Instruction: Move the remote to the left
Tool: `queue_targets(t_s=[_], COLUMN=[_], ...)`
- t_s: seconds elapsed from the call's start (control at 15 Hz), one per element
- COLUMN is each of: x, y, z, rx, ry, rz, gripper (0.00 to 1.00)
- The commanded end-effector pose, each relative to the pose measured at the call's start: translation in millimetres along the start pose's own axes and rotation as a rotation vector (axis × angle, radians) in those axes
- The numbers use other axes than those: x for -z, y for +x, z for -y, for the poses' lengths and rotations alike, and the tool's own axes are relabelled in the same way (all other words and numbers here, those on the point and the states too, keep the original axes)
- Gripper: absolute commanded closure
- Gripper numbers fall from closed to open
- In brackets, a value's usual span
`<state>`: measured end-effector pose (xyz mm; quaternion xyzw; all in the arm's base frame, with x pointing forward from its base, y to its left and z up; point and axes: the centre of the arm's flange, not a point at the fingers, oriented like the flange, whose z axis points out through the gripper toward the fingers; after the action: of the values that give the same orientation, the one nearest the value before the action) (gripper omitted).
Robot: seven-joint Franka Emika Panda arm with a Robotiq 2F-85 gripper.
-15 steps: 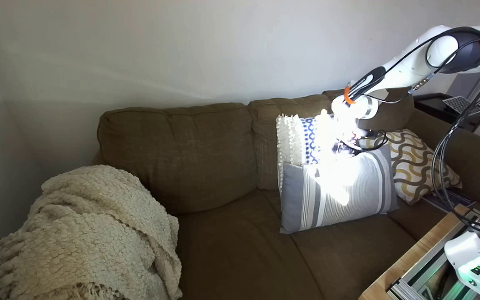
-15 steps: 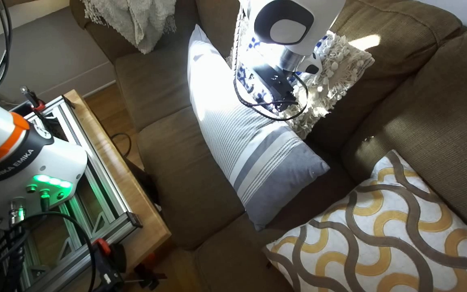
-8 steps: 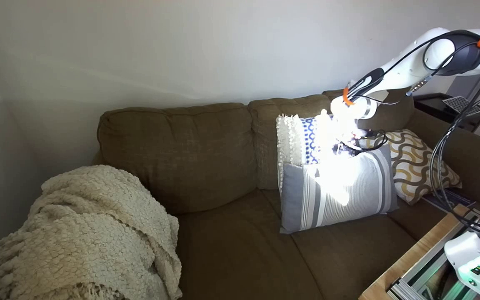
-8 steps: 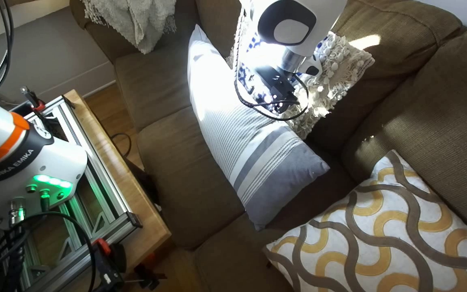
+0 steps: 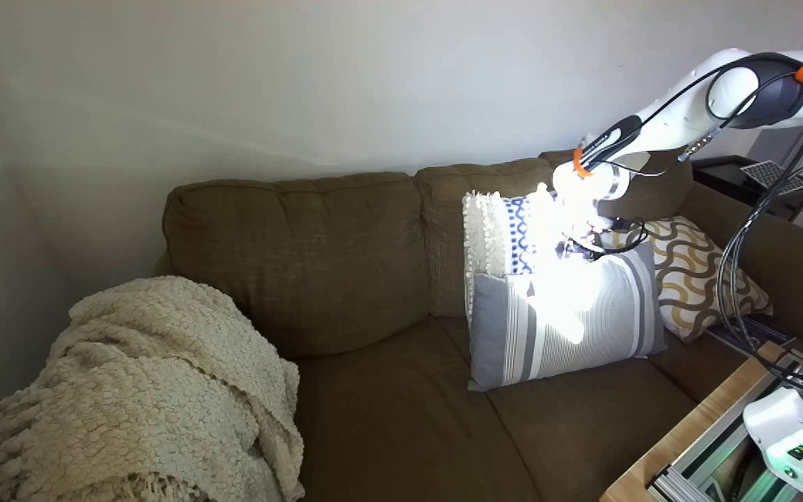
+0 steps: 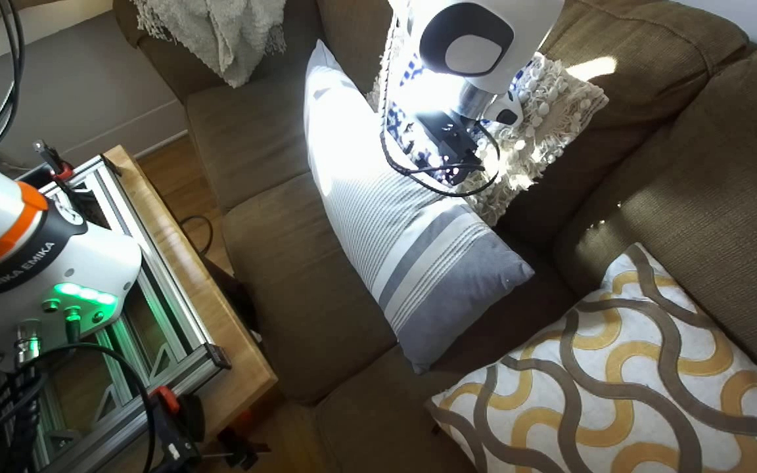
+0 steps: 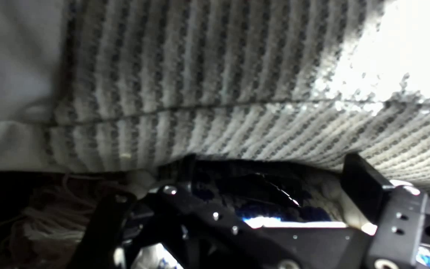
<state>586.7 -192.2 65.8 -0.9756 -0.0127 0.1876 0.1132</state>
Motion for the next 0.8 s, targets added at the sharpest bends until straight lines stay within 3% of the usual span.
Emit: queue_targets(t_s=[0.0, 0.33, 0.4, 0.73], x=[-12, -12, -11, 15], y=[6, 6, 6, -8], z=[-8, -10, -10, -6], rx=[-0.020, -0.022, -0.024, -0.019], ry=[0.013, 0.007, 0.007, -0.003], rz=[0.009, 0.006, 0.004, -0.020], gripper=[0.31, 0.71, 0.75, 0.75])
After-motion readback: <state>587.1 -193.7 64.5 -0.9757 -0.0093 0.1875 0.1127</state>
